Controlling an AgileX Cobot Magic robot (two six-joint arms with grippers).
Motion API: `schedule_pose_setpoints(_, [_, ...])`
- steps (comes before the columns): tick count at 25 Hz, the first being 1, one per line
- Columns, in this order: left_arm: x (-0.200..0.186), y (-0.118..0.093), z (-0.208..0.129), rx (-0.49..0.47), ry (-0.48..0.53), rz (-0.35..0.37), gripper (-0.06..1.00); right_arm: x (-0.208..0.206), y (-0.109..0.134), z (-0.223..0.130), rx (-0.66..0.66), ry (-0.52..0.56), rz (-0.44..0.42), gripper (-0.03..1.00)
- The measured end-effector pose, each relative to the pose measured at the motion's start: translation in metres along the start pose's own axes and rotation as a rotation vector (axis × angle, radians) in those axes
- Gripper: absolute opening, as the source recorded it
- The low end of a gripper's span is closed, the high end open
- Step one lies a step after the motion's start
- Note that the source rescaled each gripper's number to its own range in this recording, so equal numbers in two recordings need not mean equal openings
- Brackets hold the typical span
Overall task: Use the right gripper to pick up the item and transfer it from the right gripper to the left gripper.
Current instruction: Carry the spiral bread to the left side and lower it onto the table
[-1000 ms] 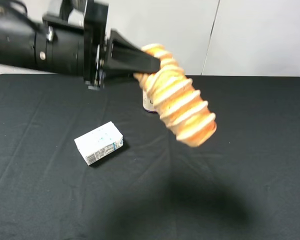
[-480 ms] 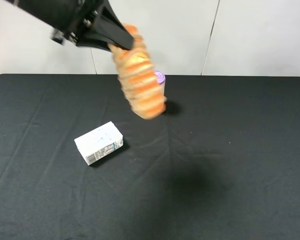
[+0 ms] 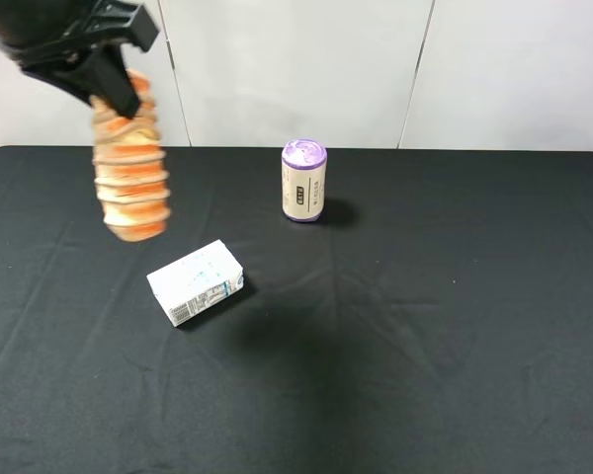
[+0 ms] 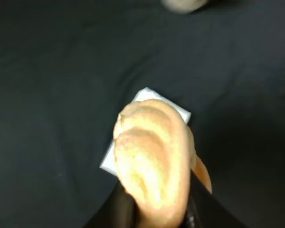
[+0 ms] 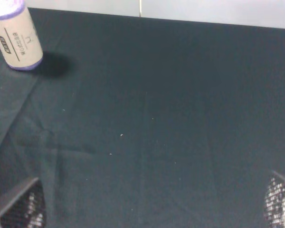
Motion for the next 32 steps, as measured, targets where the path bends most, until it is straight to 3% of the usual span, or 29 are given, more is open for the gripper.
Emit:
schedule_pose_setpoints(5, [0.017,0.034,-0.005,-0.078,0.08,0.049,0.02,0.0,0.0,0.0,0.0,0.0,0.0,1.0])
schedule_pose_setpoints(15, [0.088,0.089,0.002,-0.087,0.261,0.058,0.01,0.0,0.0,0.0,0.0,0.0,0.0,1.0])
schedule_pose_setpoints(24, [0.127,0.109,0.05,-0.033,0.226,0.057,0.0,0.0,0.0,0.0,0.0,0.0,0.0,1.0])
schedule_pose_setpoints(32, [0.159,0.104,0.061,-0.013,0.228,-0.057,0.0,0.0,0.0,0.0,0.0,0.0,0.0,1.0])
Point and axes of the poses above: a point on each arm's last joint axis where the gripper is mounted, x pointing out along that axis toward the gripper, y along the wrist's bending axis when the last joint is at zero, z = x × y, the point moved 4 cm from there along x, pointing out along that axis toward the gripper, and after that the axes turned 13 degrees about x, right-handed, at the moved point
